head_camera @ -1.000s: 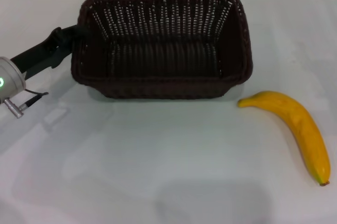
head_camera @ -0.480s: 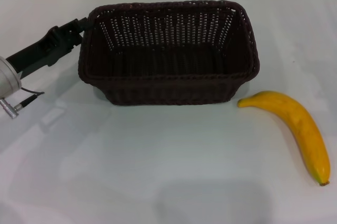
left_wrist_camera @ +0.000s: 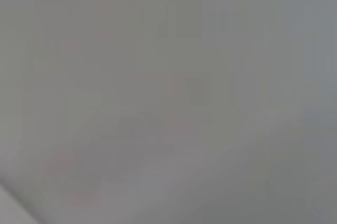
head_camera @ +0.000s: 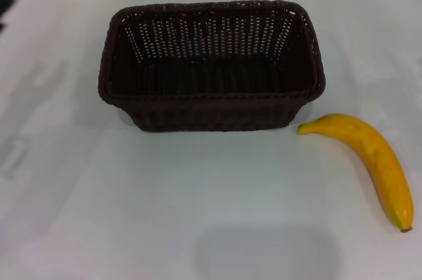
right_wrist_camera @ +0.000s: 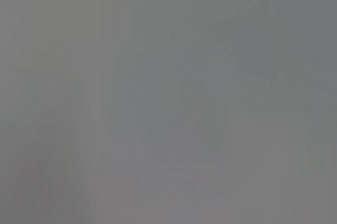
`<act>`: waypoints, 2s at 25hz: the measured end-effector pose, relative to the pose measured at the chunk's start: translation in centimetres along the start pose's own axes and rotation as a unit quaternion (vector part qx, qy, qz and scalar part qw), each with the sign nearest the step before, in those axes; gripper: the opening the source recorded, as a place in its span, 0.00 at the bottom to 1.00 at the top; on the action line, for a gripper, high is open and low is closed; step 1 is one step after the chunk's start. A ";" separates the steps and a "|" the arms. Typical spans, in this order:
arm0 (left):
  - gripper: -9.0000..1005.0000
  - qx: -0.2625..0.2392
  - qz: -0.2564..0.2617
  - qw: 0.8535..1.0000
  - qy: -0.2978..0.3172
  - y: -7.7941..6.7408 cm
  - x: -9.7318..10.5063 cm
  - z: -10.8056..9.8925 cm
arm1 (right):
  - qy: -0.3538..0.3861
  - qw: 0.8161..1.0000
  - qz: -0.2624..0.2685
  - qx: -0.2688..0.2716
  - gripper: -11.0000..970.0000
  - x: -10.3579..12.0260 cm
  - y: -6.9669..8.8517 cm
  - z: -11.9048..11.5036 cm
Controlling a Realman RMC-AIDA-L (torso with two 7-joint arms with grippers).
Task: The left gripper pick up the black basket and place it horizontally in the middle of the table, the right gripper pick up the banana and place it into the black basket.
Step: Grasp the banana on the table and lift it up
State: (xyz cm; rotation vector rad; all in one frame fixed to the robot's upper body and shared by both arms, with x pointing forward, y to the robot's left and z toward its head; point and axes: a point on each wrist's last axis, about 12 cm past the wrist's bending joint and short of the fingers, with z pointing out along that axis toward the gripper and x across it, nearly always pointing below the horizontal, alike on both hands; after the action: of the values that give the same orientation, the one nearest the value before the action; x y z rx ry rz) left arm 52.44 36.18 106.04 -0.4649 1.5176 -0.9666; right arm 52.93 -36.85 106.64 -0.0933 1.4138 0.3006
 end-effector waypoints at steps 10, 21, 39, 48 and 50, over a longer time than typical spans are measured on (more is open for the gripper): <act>0.88 -0.148 0.116 0.972 -0.142 3.6 -0.9 -4.5 | 0.208 0.951 0.045 -0.222 0.89 -3.7 1.7 2.5; 0.88 -0.229 0.167 0.951 -0.121 5.4 -2.4 -4.2 | 0.385 0.890 -0.066 -0.237 0.88 -8.9 10.1 5.4; 0.87 -0.208 0.253 0.939 -0.099 4.4 -2.8 -1.7 | 0.521 0.835 -0.137 -0.113 0.89 -7.8 16.8 6.1; 0.87 -0.201 0.260 0.940 -0.093 4.2 -3.1 -1.0 | 0.557 0.817 -0.121 -0.088 0.89 -5.9 15.8 6.0; 0.87 -0.201 0.261 0.940 -0.093 4.2 -3.1 -0.9 | 0.561 0.814 -0.122 -0.083 0.89 -5.6 15.7 6.1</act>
State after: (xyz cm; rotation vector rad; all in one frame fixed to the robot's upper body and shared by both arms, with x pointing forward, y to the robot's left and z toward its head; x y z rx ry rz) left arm 53.22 41.25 104.63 -0.3949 1.5532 -0.1906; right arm 53.92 -21.22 114.90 -0.6846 2.5206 0.1364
